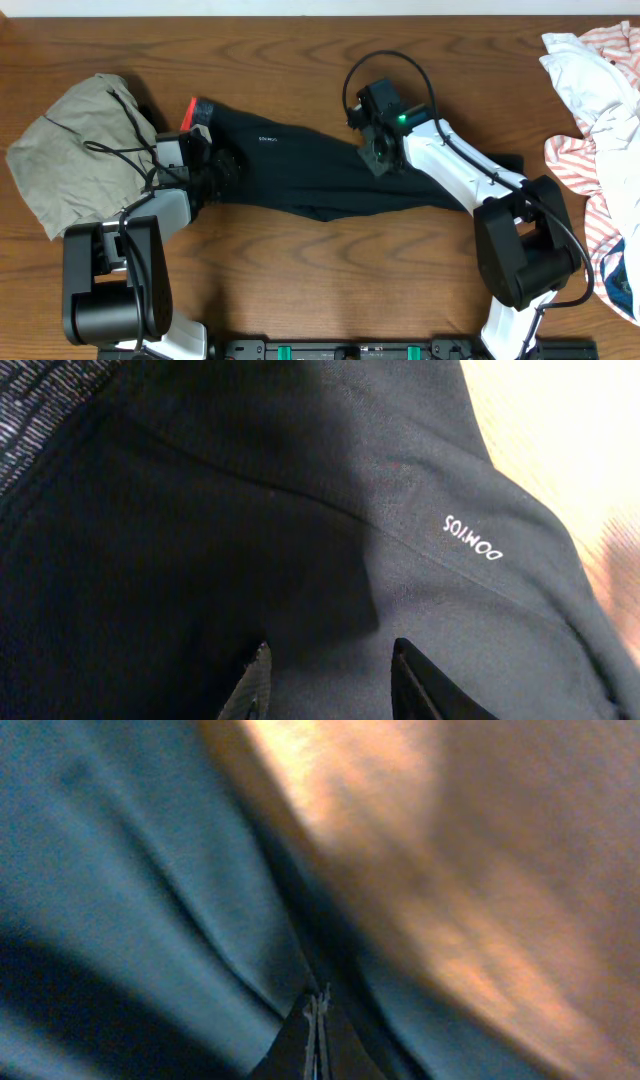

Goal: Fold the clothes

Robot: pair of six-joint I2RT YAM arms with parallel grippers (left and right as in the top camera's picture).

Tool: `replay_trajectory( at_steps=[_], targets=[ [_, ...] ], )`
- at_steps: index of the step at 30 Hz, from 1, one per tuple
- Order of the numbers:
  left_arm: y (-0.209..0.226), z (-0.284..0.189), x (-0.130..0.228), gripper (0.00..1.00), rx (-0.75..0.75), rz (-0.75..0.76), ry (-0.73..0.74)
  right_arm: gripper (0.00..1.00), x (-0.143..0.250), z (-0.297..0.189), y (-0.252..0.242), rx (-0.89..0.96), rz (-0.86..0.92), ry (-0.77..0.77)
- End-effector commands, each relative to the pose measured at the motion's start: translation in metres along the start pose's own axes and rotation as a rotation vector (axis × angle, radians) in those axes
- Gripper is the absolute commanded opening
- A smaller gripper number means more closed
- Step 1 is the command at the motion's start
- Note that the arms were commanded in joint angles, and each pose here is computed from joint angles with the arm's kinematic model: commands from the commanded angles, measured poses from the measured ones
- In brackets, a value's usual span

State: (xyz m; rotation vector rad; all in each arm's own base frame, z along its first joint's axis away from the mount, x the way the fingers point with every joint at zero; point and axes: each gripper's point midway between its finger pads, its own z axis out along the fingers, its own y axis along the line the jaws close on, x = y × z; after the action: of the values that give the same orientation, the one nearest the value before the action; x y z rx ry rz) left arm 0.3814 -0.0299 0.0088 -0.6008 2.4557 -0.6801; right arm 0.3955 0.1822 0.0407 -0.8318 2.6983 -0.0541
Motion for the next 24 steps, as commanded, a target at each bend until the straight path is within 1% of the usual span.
replay_trajectory(
  at_steps=[1, 4, 5, 6, 7, 8, 9, 11, 14, 17, 18, 21, 24],
  targets=[
    [0.016, 0.0, 0.005, 0.4, -0.069, -0.008, 0.004, 0.01, -0.002, -0.002, -0.042, 0.164, 0.104, -0.019],
    [0.016, 0.0, 0.006, 0.4, -0.072, -0.01, 0.008, 0.03, -0.006, -0.002, -0.057, 0.177, 0.137, -0.048],
    [0.016, 0.0, 0.006, 0.4, -0.072, -0.01, 0.009, 0.11, -0.007, -0.002, -0.063, 0.182, 0.15, -0.055],
    [0.017, 0.0, 0.007, 0.4, -0.073, -0.011, 0.01, 0.29, -0.007, -0.002, -0.068, 0.186, 0.164, -0.062],
    [0.017, 0.0, 0.007, 0.4, -0.073, -0.011, 0.011, 0.5, -0.007, -0.002, -0.075, 0.192, 0.186, -0.068],
    [0.017, 0.0, 0.007, 0.4, -0.074, -0.011, 0.011, 0.61, -0.007, -0.002, -0.081, 0.197, 0.199, -0.071],
    [0.017, 0.0, 0.007, 0.4, -0.074, -0.011, 0.011, 0.64, -0.005, -0.001, -0.086, 0.201, 0.21, -0.068],
    [0.017, 0.0, 0.007, 0.4, -0.074, -0.011, 0.011, 0.63, 0.001, -0.001, -0.092, 0.197, 0.228, -0.053],
    [0.017, 0.0, 0.007, 0.4, -0.074, -0.011, 0.011, 0.57, 0.015, 0.0, -0.09, 0.163, 0.244, -0.004],
    [0.017, 0.0, 0.007, 0.4, -0.074, -0.011, 0.011, 0.59, 0.027, -0.001, -0.08, 0.106, 0.236, 0.047],
    [0.017, 0.0, 0.007, 0.4, -0.074, -0.011, 0.011, 0.6, 0.032, -0.002, -0.075, 0.077, 0.208, 0.066],
    [0.017, 0.0, 0.007, 0.4, -0.074, -0.011, 0.011, 0.6, 0.051, -0.006, -0.062, 0.015, 0.133, 0.145],
    [0.017, 0.0, 0.007, 0.4, -0.074, -0.011, 0.011, 0.59, 0.068, -0.009, -0.056, -0.004, 0.122, 0.217]
  ],
)
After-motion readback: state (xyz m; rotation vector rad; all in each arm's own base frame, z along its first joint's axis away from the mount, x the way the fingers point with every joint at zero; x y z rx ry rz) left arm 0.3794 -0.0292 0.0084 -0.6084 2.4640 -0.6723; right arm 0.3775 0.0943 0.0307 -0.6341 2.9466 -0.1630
